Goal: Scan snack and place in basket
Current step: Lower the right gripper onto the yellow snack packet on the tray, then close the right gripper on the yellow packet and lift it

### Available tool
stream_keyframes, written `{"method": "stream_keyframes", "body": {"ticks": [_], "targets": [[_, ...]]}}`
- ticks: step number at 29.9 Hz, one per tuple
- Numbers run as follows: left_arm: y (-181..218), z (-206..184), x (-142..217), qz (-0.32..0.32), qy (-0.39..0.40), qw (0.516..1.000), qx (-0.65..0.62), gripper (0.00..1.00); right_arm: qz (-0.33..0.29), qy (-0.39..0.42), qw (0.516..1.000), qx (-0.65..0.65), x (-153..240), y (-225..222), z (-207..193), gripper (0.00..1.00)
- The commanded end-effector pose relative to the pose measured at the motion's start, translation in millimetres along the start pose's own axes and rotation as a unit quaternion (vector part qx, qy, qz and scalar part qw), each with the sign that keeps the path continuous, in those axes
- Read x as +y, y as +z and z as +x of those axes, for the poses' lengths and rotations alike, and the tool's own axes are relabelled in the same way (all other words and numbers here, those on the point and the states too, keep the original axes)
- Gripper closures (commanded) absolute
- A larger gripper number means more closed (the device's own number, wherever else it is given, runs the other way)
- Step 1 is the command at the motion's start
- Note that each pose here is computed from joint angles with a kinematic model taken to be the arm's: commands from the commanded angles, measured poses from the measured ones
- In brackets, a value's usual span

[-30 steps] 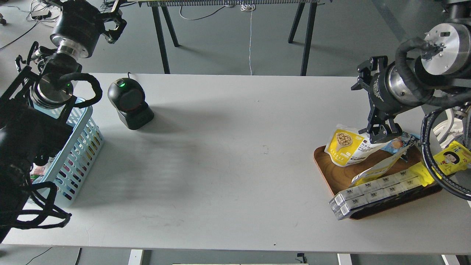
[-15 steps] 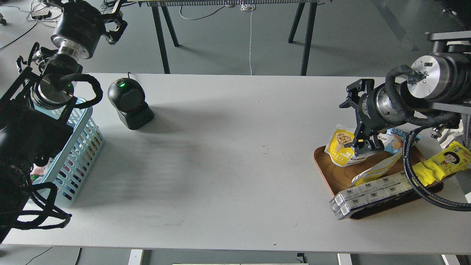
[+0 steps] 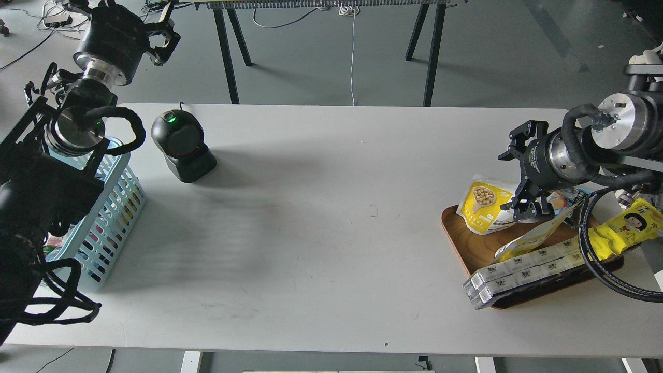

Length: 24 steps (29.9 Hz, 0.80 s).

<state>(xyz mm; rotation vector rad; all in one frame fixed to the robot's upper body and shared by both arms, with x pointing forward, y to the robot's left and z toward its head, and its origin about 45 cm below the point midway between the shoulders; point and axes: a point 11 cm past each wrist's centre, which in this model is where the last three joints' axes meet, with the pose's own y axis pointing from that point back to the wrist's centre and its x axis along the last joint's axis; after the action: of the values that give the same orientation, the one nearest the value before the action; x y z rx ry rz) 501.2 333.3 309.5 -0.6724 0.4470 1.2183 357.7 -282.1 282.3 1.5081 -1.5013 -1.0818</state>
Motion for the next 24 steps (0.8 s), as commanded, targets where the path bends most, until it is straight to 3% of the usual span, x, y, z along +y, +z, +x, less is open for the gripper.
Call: {"method": "stream_keyframes", "body": {"ticks": [1,4,6,9,13,24], "targets": [[-0.9,0.8,0.7,0.001,0.001,1.0,0.0,0.0,-0.003,-0.001,1.0,0.008,-7.0,5.2,0.1,0.49],[-0.9,0.8,0.7,0.001,0.001,1.0,0.0,0.0,-0.009,0.002,1.0,0.007,-11.8,8.9,2.7,0.7],[-1.3,0.8,0.7,0.002,0.001,1.0,-0.001,0.0,-0.01,0.004,1.0,0.005,-14.0,9.2,3.8,0.73],[-1.3,0.8,0.7,0.002,0.001,1.0,-0.001,0.0,-0.006,-0.001,1.0,0.002,-11.9,6.8,2.5,0.93],[-2.1,0.4,0.6,0.002,0.0,1.0,-0.001,0.0,-0.002,-0.009,1.0,0.002,-9.8,4.1,-1.5,0.99],[-2.1,0.6,0.6,0.002,0.001,1.0,-0.001,0.0,0.029,-0.031,0.999,0.004,9.5,-11.8,-10.5,1.0]]}}
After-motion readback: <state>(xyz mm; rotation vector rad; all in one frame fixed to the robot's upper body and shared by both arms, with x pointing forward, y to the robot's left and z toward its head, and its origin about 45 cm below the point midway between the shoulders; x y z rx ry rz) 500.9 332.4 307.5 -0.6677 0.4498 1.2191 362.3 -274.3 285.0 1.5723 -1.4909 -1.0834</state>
